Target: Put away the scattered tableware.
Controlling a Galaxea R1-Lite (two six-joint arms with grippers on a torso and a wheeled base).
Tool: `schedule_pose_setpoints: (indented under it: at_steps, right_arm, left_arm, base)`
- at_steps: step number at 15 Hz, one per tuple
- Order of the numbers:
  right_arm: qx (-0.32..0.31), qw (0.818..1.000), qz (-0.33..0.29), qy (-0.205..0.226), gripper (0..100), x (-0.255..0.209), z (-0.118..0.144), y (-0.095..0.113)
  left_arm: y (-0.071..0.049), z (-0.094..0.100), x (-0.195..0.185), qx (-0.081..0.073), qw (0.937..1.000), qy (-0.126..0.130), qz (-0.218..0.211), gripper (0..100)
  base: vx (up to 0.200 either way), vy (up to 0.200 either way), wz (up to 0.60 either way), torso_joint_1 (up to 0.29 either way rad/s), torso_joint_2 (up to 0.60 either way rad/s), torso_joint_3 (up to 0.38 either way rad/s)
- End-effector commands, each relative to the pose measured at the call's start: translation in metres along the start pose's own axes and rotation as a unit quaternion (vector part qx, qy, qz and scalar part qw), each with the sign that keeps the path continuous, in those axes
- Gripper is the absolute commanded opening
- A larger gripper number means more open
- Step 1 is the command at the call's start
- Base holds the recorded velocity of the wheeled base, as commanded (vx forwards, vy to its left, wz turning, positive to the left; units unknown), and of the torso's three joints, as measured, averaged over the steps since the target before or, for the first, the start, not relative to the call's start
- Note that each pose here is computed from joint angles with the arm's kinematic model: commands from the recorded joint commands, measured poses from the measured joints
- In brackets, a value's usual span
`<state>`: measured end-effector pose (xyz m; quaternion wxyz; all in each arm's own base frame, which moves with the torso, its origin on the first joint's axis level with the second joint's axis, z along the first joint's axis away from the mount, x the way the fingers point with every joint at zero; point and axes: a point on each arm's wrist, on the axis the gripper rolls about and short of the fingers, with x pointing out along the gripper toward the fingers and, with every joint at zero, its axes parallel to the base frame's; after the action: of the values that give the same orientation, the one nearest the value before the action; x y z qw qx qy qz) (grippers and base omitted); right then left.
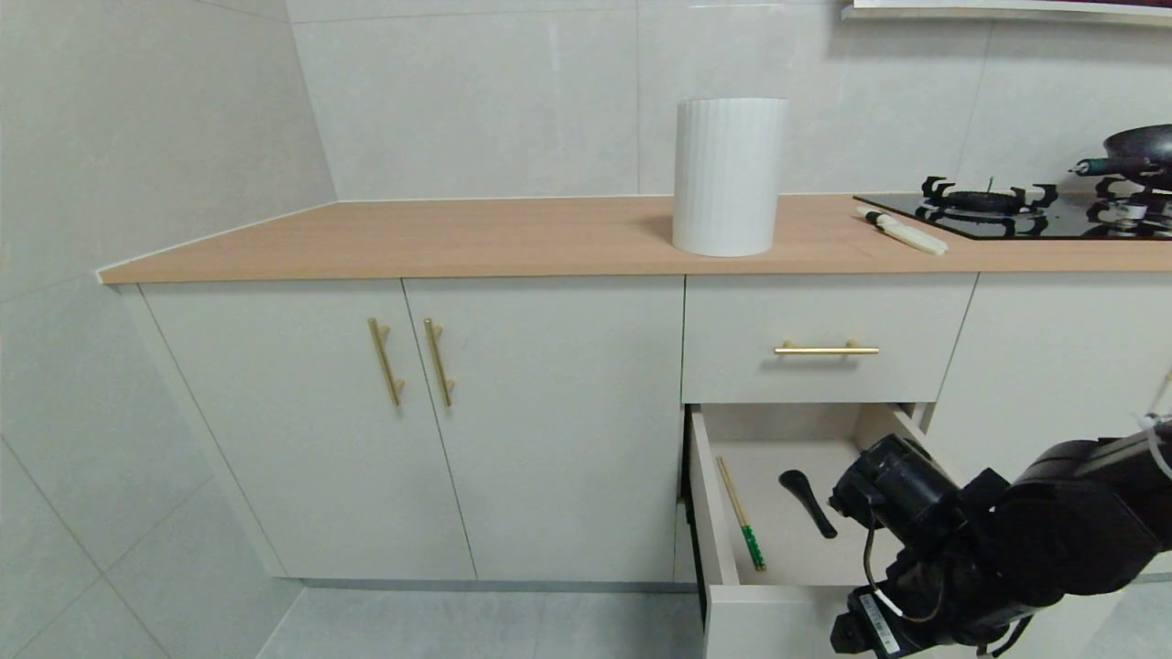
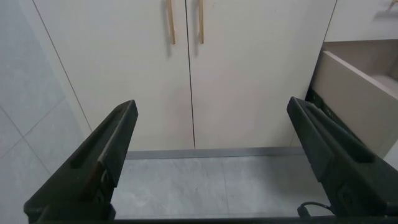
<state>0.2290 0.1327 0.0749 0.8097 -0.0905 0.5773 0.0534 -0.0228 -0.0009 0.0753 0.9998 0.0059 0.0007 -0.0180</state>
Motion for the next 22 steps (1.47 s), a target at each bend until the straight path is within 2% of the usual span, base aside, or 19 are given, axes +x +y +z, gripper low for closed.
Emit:
schedule_pose_setpoints:
  at_steps: [1, 9, 10, 15, 22]
  right_arm:
    - [0.010, 1.000, -0.009, -0.005, 100, 0.010, 0.016, 0.001]
    - [0.048, 0.998, -0.015, -0.037, 100, 0.040, 0.078, -0.004]
    - [0.058, 0.997, -0.017, -0.045, 100, 0.048, 0.093, -0.007]
    - [0.088, 0.993, -0.026, -0.069, 100, 0.070, 0.130, -0.027]
    - [0.133, 0.986, -0.049, -0.089, 100, 0.094, 0.154, -0.054]
  left_arm:
    - [0.000, 0.000, 0.000, 0.000, 1.0000, 0.000, 0.000, 100]
    - [0.000, 0.000, 0.000, 0.000, 1.0000, 0.000, 0.000, 100]
    - [0.000, 0.000, 0.000, 0.000, 1.0000, 0.000, 0.000, 100]
    - [0.000, 0.000, 0.000, 0.000, 1.0000, 0.000, 0.000, 100]
    - [0.000, 0.000, 0.000, 0.000, 1.0000, 0.000, 0.000, 100]
  base:
    - [0.000, 0.000, 0.00, 0.000, 0.00, 0.000]
    - [0.000, 0.000, 0.00, 0.000, 0.00, 0.000]
    - [0.000, 0.000, 0.00, 0.000, 0.00, 0.000]
    - [0.000, 0.000, 0.00, 0.000, 0.00, 0.000]
    - [0.000, 0.000, 0.00, 0.000, 0.00, 0.000]
